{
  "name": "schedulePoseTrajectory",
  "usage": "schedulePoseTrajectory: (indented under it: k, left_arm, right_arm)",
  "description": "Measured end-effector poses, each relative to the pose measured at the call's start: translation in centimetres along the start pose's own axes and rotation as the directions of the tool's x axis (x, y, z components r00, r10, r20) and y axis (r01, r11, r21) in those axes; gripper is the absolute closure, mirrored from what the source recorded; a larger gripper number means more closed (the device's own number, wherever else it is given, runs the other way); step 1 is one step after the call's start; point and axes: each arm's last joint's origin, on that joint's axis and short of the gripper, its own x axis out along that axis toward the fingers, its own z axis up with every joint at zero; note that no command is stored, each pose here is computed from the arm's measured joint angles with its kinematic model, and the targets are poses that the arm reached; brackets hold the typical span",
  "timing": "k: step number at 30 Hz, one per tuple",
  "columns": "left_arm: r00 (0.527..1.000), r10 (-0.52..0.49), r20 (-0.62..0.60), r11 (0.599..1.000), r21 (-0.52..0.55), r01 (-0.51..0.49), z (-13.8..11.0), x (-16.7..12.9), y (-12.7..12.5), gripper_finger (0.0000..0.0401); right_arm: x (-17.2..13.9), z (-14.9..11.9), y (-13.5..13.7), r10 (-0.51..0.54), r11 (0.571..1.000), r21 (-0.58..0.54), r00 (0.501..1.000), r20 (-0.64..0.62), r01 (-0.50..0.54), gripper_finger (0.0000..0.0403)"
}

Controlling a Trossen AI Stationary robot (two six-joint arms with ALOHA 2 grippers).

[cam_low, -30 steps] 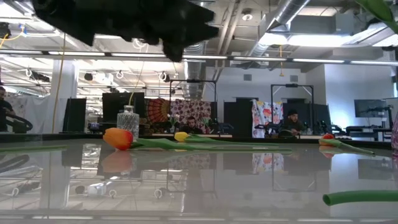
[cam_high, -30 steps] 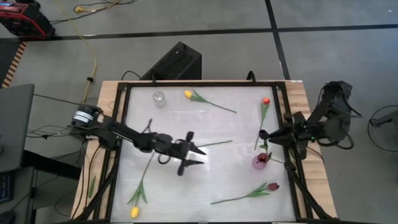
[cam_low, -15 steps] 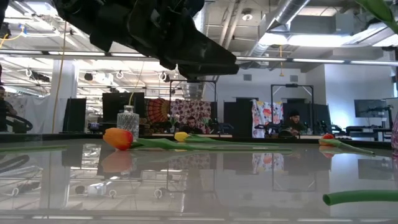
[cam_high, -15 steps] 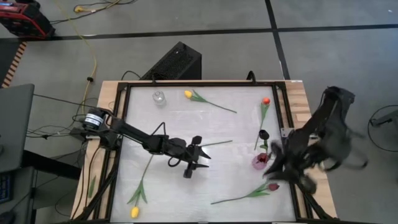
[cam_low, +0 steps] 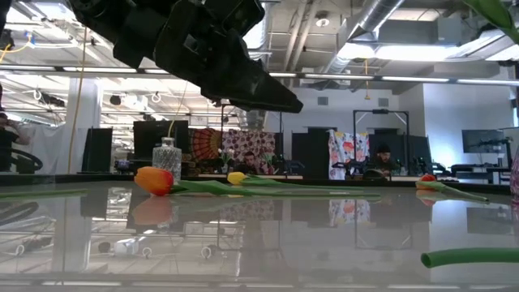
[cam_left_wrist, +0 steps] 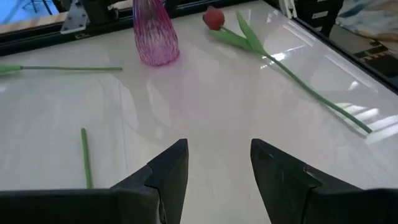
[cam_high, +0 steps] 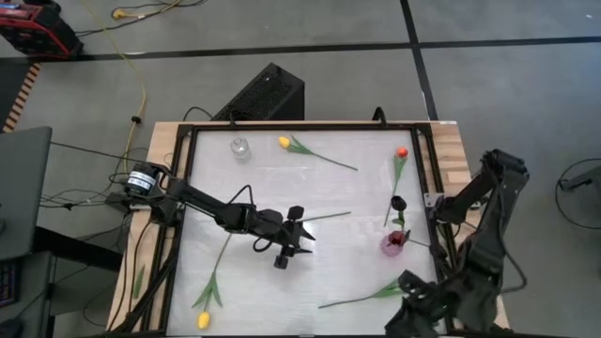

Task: Sort flowers into vase by color
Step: Put the dark red flower into the pink vase

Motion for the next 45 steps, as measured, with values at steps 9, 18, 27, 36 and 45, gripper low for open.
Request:
schedulePoseTrajectory:
  k: [9, 18, 27, 36, 45]
  left_arm:
    - [1.000, 0.000, -0.003, 1.000, 0.000, 0.000, 0.0, 0.0, 0.0, 0.0237]
    - [1.000, 0.000, -0.003, 0.998, -0.055, 0.000, 0.0, 0.0, 0.0, 0.0237]
    - [1.000, -0.028, -0.007, 0.996, -0.086, 0.028, 0.0, 0.0, -1.2, 0.0237]
    - [0.999, -0.032, -0.025, 0.996, -0.080, 0.030, -0.1, 0.0, -1.5, 0.0237]
    - [0.999, -0.034, -0.043, 0.997, -0.075, 0.030, -0.3, 0.0, -1.5, 0.0237]
  right_arm:
    - [2.9, -3.3, -4.3, -0.338, 0.884, 0.259, 0.915, -0.221, 0.389, 0.0294]
    - [2.0, -3.9, -7.5, -0.632, 0.749, 0.033, 0.730, -0.260, 0.661, 0.0294]
    - [2.1, -3.4, -9.4, -0.699, 0.694, -0.342, 0.706, -0.111, 0.633, 0.0294]
    - [3.5, -4.1, -12.7, -0.667, 0.675, -0.514, 0.735, -0.119, 0.529, 0.0294]
    - [4.8, -3.5, -14.1, -0.605, 0.634, -0.660, 0.790, -0.098, 0.403, 0.0275]
